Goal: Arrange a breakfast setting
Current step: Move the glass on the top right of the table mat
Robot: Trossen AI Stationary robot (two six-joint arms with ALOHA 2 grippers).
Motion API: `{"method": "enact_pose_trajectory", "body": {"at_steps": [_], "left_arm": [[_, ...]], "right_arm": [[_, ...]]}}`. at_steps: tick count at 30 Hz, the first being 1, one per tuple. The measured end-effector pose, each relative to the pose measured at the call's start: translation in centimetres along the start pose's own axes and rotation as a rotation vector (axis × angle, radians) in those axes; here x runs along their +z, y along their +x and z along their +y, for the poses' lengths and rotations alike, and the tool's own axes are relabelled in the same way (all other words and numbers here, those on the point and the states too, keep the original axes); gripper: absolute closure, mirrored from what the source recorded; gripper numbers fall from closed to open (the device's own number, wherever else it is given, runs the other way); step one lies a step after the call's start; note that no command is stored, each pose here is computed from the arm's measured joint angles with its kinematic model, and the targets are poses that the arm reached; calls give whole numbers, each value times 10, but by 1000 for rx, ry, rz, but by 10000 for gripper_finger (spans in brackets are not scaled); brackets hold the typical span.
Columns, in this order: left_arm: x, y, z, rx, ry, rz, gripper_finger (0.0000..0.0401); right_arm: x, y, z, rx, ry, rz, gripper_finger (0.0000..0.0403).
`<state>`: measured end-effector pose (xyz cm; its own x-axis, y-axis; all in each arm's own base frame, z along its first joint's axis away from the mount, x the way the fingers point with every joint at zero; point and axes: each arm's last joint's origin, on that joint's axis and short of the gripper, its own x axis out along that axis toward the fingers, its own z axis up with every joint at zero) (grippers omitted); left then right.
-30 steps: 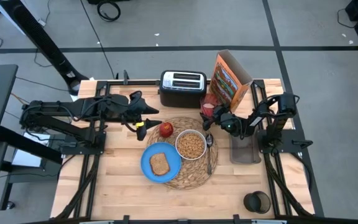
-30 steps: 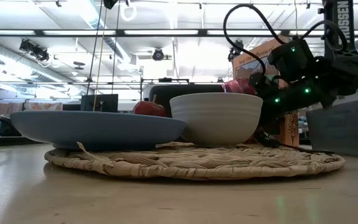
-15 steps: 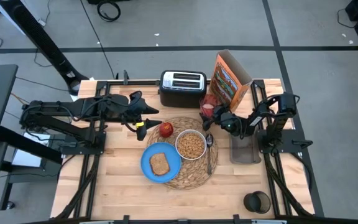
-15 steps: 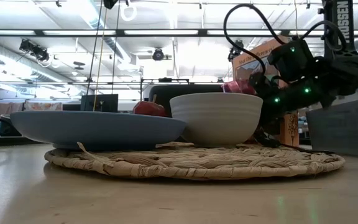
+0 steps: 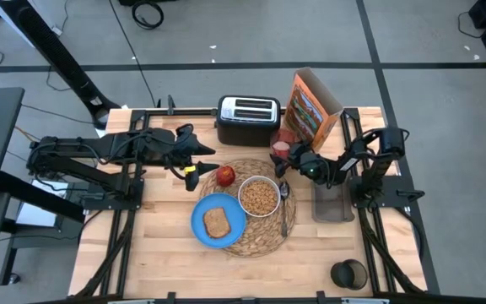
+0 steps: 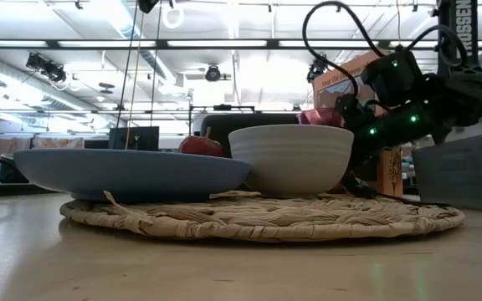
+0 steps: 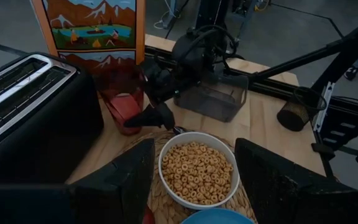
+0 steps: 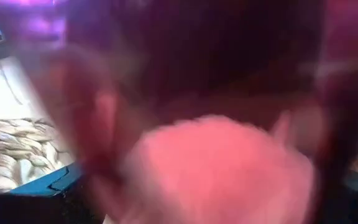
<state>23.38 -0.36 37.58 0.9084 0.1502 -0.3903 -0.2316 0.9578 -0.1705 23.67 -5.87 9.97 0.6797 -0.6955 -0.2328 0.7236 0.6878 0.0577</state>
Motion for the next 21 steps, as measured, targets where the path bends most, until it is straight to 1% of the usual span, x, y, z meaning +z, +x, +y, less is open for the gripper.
{"method": "enact_pose_trajectory", "body": {"at_steps": [9,21], "left_arm": [[0,0,0,0,11,0,173],[-1,0,0,2,9,8,173]], "right_arm": [[8,-4,1,10,-6,-2,3],[18,-17,-2,72,0,120,3]]}}
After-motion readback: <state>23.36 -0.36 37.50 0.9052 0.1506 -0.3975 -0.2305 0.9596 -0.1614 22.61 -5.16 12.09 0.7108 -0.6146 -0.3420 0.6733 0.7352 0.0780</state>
